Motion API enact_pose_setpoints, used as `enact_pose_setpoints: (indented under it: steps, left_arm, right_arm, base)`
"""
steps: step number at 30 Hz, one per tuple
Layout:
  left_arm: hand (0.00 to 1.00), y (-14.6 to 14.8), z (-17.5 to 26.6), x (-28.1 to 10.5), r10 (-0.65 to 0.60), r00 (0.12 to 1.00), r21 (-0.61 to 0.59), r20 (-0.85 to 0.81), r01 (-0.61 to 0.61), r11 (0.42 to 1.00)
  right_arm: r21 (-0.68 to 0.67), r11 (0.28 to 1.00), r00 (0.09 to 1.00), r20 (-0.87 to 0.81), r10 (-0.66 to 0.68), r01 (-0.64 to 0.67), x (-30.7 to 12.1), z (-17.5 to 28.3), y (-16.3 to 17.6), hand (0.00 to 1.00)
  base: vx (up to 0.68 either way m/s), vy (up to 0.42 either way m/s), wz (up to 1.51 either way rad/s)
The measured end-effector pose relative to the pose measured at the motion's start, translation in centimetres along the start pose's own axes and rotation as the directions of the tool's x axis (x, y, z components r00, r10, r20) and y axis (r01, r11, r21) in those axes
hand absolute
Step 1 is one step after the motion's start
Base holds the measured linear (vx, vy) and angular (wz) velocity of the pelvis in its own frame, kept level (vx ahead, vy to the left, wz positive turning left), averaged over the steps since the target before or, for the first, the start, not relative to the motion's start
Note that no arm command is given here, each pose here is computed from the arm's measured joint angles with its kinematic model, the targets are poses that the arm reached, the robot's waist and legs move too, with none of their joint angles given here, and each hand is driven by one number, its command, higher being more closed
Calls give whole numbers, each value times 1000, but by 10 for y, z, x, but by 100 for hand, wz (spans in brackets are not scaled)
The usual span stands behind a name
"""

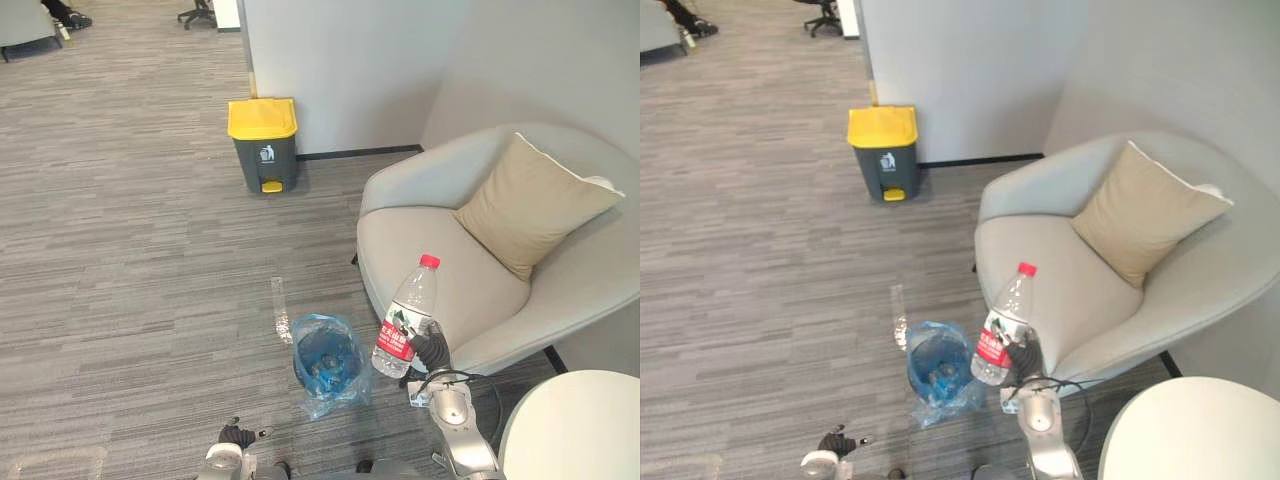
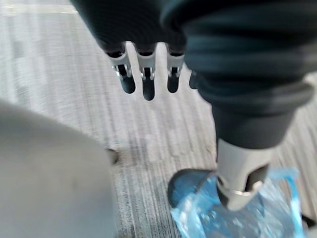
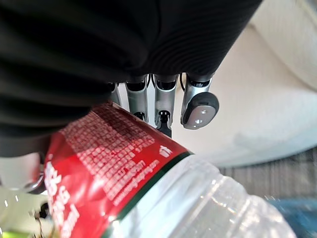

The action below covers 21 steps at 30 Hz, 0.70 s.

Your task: Gather rubbish on tea table into small bin, then transfer packed bag to large trash can.

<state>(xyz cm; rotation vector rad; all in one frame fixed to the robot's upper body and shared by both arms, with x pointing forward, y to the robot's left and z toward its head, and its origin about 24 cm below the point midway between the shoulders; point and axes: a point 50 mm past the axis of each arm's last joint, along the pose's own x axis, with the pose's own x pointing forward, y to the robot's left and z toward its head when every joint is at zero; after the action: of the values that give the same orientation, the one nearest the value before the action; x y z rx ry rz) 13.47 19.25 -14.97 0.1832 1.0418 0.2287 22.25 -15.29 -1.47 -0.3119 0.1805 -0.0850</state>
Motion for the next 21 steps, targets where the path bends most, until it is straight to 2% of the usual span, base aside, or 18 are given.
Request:
enact_pose_setpoints:
  steps: [7,14,21]
  left_arm:
    - [0,-4,57,4,58,988,-172,140,-33,985]
    - [0,-5,119,-1,106,951,-283,292,-20,959]
    - [0,-9,181,-17,121,876,-346,466,55,937]
  right_arm:
    - [-84,996,983,181,30,-15,29,46,14,100]
    - [-147,984,971,228,-69,104,65,74,-1,100]
    - [-116,962,899,399,-182,247,107,154,-27,100]
  base:
    - [-233,24,22]
    - [-108,-3,19]
    - [-27,12,5]
